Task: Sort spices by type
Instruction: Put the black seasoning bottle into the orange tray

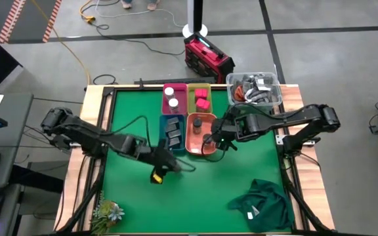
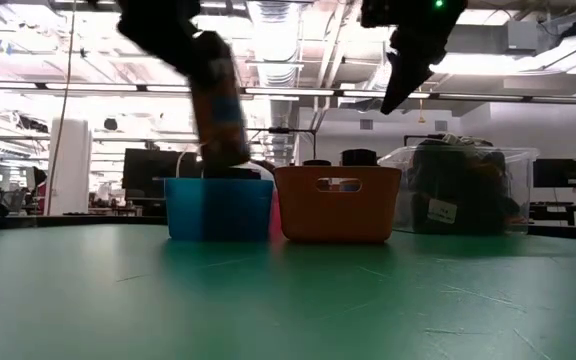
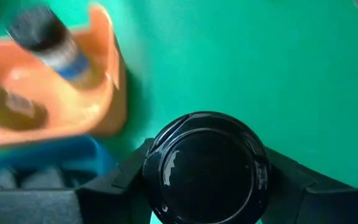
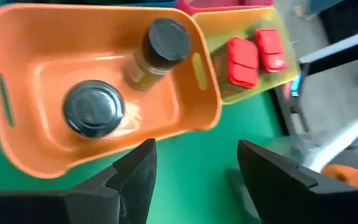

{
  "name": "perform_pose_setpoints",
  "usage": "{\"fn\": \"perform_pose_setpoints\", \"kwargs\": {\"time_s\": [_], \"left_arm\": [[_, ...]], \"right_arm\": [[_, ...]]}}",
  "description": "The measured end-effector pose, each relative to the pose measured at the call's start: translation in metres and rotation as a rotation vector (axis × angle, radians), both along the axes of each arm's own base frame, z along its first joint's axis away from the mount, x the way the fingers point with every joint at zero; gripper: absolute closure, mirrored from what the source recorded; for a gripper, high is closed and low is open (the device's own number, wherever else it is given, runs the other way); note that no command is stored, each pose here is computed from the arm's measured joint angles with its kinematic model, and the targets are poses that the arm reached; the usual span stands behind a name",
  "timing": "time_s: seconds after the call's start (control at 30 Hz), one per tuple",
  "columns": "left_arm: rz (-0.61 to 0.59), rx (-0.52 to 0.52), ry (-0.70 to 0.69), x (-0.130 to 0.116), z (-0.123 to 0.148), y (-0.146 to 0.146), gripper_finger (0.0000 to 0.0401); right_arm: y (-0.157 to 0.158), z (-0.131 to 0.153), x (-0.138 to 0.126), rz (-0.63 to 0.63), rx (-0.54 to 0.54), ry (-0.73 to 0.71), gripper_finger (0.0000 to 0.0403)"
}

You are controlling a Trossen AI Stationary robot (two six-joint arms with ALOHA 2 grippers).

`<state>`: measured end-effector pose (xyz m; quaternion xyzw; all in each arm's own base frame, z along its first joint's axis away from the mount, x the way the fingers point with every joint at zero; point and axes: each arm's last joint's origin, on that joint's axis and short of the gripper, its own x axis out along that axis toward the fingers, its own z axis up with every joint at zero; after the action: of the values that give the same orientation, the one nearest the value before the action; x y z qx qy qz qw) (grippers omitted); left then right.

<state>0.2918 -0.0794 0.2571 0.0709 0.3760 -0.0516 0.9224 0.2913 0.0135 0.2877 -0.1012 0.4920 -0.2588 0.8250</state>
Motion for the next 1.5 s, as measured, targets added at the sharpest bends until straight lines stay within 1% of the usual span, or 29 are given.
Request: {"fn": "perform_pose_setpoints", "kwargs": {"time_s": [0.13,0.3,0.5,0.67,0.77,0.83,0.93,1.03,1.2,1.33,1.5], "left_arm": [[-0.003,0.045,-0.062,0.011,0.019,0.021,0.0194],[0.075,0.062,-0.182,0.024,0.033,0.055,0.0193],[0.105,-0.011,-0.239,0.028,0.037,0.092,0.0193],[0.075,-0.058,-0.3,0.03,0.043,0.105,0.0194],[0.068,-0.058,-0.289,0.035,0.037,0.107,0.0194],[0.07,-0.057,-0.258,0.039,0.028,0.108,0.0194],[0.069,-0.049,-0.207,0.052,0.013,0.11,0.0195],[0.084,-0.018,-0.133,0.067,-0.001,0.113,0.0195],[0.096,0.006,-0.082,0.088,-0.005,0.122,0.0195],[0.112,0.001,0.003,0.093,-0.014,0.129,0.0195],[0.122,-0.006,0.034,0.094,-0.019,0.131,0.0193]], "right_arm": [[0.007,0.0,-0.006,-0.021,-0.1,0.032,0.0143],[0.014,0.001,-0.01,-0.045,-0.19,0.029,0.0143],[0.019,0.001,-0.011,-0.031,-0.197,0.028,0.0143],[0.017,0.001,-0.012,-0.025,-0.209,0.054,0.0143],[0.013,0.001,-0.013,-0.036,-0.212,0.07,0.0143],[0.012,0.002,-0.013,-0.039,-0.212,0.068,0.0143],[0.009,0.004,-0.015,-0.05,-0.221,0.058,0.0143],[0.01,0.006,-0.016,-0.05,-0.226,0.047,0.0143],[0.014,0.009,-0.019,-0.039,-0.224,0.039,0.0143],[0.018,0.009,-0.019,-0.026,-0.222,0.034,0.0143],[0.02,0.009,-0.019,-0.019,-0.221,0.029,0.0143]]}}
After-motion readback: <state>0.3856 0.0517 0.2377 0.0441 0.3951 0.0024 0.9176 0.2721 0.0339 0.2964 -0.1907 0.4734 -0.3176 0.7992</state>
